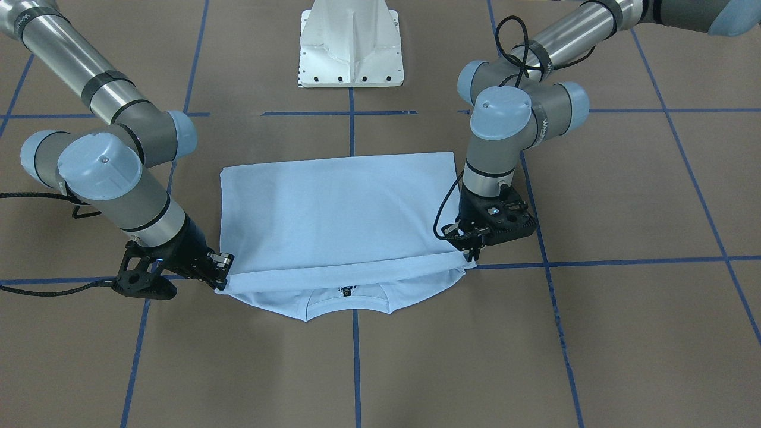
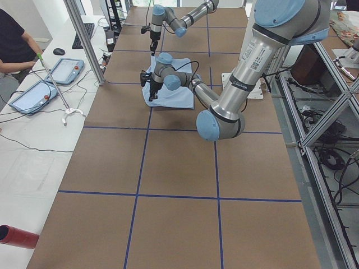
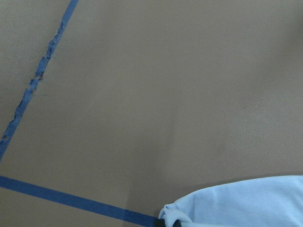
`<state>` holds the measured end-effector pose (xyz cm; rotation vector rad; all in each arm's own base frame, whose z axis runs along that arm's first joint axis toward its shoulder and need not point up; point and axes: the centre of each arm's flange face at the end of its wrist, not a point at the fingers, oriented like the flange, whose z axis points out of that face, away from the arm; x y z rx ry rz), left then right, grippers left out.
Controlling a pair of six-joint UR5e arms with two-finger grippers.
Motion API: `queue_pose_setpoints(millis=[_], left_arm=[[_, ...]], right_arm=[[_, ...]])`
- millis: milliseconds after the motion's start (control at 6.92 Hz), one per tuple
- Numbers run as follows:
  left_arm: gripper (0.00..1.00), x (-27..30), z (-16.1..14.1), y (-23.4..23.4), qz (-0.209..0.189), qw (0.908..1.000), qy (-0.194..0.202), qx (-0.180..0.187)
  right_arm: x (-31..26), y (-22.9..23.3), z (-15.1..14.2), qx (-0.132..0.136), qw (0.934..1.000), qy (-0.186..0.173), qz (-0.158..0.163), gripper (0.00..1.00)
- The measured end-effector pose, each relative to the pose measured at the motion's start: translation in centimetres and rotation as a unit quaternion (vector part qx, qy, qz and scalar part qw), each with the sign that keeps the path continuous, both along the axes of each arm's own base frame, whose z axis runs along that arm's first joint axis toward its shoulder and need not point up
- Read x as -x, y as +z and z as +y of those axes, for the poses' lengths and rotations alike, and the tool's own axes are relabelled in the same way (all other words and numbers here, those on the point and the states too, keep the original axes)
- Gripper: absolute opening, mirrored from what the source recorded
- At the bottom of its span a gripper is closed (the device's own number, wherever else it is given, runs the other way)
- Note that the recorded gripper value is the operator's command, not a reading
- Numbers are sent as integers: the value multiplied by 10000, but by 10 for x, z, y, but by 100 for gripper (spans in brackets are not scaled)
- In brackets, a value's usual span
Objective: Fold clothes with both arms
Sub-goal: 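Lay the hem at the collar and open both grippers, then grasp the folded shirt edge with the right gripper and drag it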
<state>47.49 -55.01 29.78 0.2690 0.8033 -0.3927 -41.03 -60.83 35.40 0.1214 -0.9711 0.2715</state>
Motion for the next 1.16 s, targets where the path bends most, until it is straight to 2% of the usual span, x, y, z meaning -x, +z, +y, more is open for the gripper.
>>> queue_pose_setpoints(millis=[289, 578, 867, 1155], left_arm=[[100, 0, -1, -11, 61, 10000, -14, -45], [100, 1, 0, -18, 111, 9999, -35, -52], [100, 2, 5, -29, 246, 9997, -94, -25], [100, 3, 14, -41, 377, 9992, -79, -62]], right_arm=[[-2, 5, -1, -111, 9999, -79, 15, 100], [-16, 10, 21, -386, 9985, -268, -275, 100], [-25, 14, 89, -392, 9964, -523, -547, 100], [-27, 35, 163, -336, 9951, -782, -500, 99]])
